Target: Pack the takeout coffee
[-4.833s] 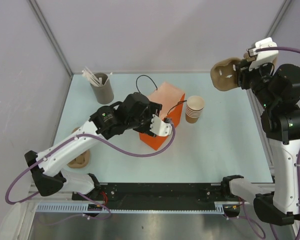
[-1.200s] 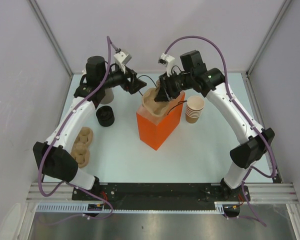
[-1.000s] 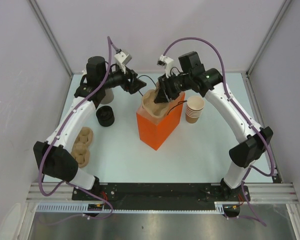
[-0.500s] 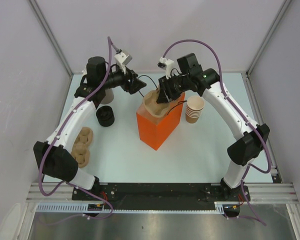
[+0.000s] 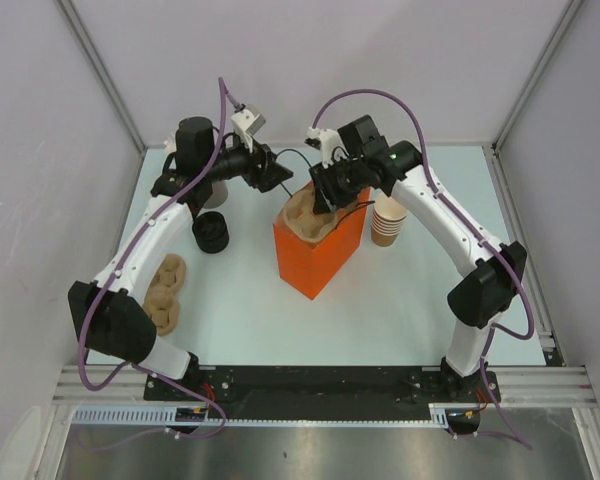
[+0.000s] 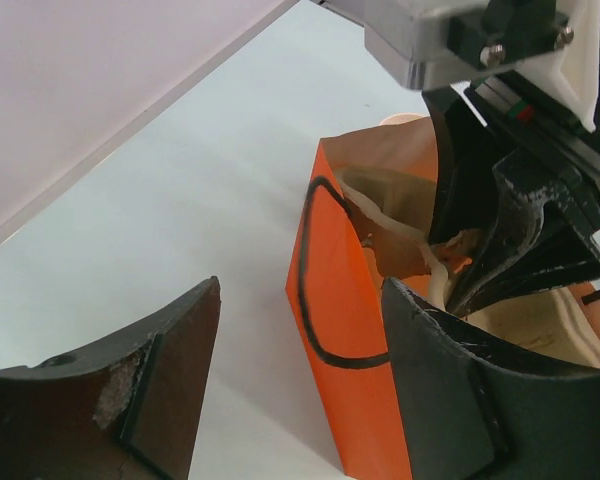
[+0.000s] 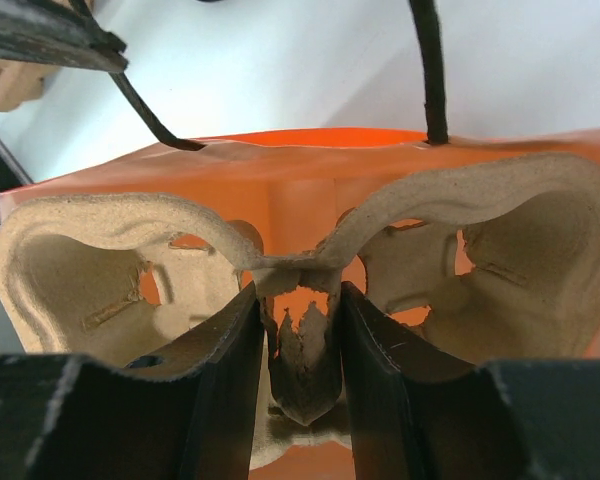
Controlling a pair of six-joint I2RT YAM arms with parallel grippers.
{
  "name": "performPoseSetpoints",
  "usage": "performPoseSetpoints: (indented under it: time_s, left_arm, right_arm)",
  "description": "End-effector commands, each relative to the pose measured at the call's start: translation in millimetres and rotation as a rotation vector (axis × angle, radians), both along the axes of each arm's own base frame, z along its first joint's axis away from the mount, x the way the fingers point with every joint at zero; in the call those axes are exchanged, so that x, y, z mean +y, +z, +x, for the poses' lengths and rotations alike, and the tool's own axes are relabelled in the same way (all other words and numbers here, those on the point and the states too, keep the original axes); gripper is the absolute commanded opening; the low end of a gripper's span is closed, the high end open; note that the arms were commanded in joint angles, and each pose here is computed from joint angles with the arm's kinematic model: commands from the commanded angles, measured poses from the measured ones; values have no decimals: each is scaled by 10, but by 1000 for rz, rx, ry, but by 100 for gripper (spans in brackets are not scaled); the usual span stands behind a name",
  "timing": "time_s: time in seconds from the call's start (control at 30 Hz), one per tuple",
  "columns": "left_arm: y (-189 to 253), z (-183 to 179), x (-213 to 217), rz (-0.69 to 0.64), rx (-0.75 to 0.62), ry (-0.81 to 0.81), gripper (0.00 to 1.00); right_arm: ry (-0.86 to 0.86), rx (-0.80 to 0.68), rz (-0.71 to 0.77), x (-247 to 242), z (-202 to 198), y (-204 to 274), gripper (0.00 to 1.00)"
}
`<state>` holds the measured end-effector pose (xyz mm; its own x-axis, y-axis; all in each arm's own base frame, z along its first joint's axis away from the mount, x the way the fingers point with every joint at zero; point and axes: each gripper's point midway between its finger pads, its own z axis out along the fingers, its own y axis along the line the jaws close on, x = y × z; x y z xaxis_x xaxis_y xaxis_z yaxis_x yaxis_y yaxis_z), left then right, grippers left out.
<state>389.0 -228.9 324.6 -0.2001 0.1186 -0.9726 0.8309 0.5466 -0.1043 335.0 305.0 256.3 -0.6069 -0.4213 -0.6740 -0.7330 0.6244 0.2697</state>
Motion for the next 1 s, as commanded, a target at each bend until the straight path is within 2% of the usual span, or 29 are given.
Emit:
performPoseSetpoints:
  time_s: [0.0,0.4,0.6,0.97]
  left_arm:
    - [170,-67,-2,-30,-46,-16,70]
    - [117,-19,0,-21,-55,10,59]
    - [107,22,-23,-26,-48,17,50]
    - [236,-107,-139,-93,-26,-18,37]
  right_arm:
    - [-18,-69,-61,-20,48,26,39]
    - [-16,-88,-169,-29,-27,-124,40]
    - [-14,-70,-207,-70,-48,-234,40]
    - [-8,-49,-234,-130,-124,-324,40]
